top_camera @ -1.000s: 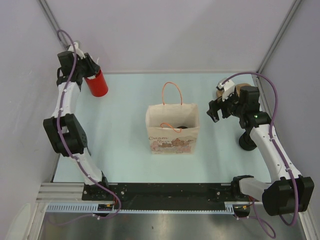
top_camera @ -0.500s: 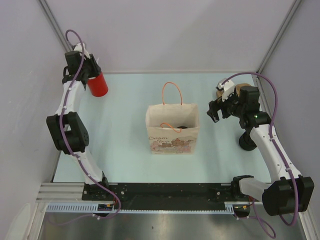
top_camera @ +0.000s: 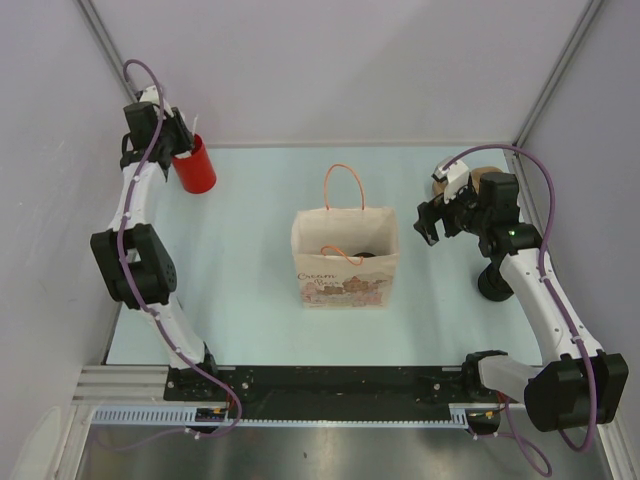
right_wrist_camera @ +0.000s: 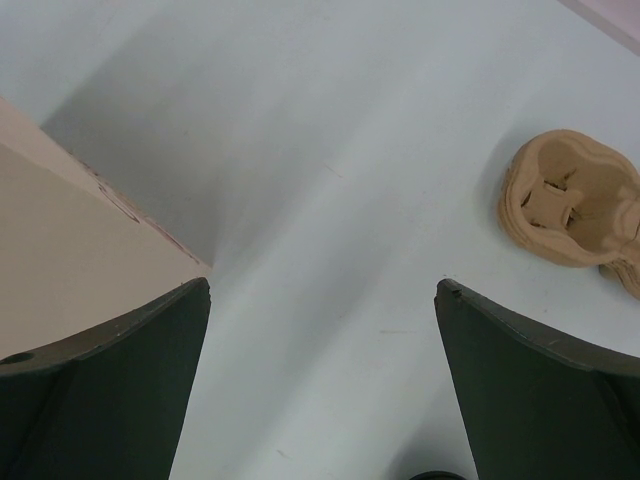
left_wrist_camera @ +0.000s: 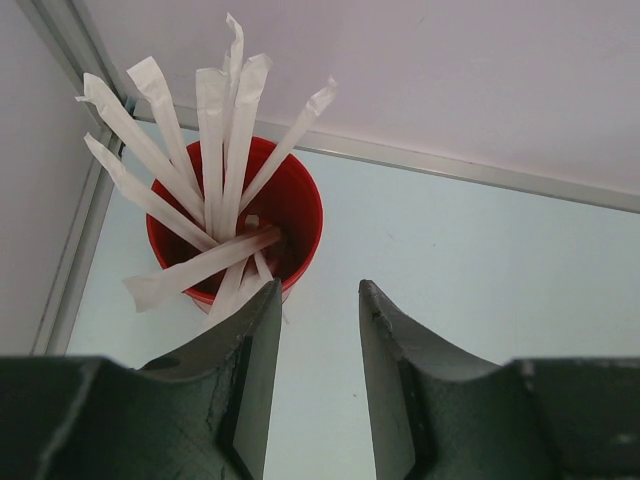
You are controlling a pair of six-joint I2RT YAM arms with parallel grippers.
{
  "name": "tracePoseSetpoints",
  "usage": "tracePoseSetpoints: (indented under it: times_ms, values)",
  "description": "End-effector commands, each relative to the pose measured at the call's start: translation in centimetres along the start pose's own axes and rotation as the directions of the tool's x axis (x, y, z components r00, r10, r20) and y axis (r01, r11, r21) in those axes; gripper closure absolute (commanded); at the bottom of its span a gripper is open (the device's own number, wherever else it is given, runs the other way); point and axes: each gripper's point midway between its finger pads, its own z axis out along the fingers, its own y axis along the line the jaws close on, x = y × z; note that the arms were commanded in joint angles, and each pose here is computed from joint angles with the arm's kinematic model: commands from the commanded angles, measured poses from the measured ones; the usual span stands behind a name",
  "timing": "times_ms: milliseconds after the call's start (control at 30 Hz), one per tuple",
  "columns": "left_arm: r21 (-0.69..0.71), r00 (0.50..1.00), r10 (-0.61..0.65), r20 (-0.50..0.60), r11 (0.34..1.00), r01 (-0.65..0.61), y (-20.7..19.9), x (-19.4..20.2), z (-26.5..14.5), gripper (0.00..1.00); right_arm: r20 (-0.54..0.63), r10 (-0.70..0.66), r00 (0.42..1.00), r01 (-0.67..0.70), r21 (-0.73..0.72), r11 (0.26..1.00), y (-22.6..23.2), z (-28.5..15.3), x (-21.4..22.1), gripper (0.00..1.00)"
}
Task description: Pack the takeout coffee
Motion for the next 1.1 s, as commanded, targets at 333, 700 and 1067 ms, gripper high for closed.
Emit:
tracePoseSetpoints:
  times_ms: [333, 700, 1067]
  values:
    - [-0.028, 0.999, 0.039, 0.036, 0.999, -0.038, 0.5, -1.9, -0.8, 0.58, 0.010, -0.017, 1.000, 0.017, -0.004, 1.000, 0.0, 0.1, -0.2, 0.01]
    - [-0.013, 0.999, 0.042, 0.000, 0.999, -0.042, 0.1, -1.0, -0.7, 0.59, 0.010, -0.015, 1.000, 0.015, -0.002, 1.000, 0.0, 0.1, -0.2, 0.01]
    - [-0.052, 0.997, 0.063, -0.037, 0.997, -0.064, 0.8, 0.2, 0.2, 0.59, 0.007, -0.016, 1.000, 0.016, -0.003, 1.000, 0.0, 0.1, -0.2, 0.01]
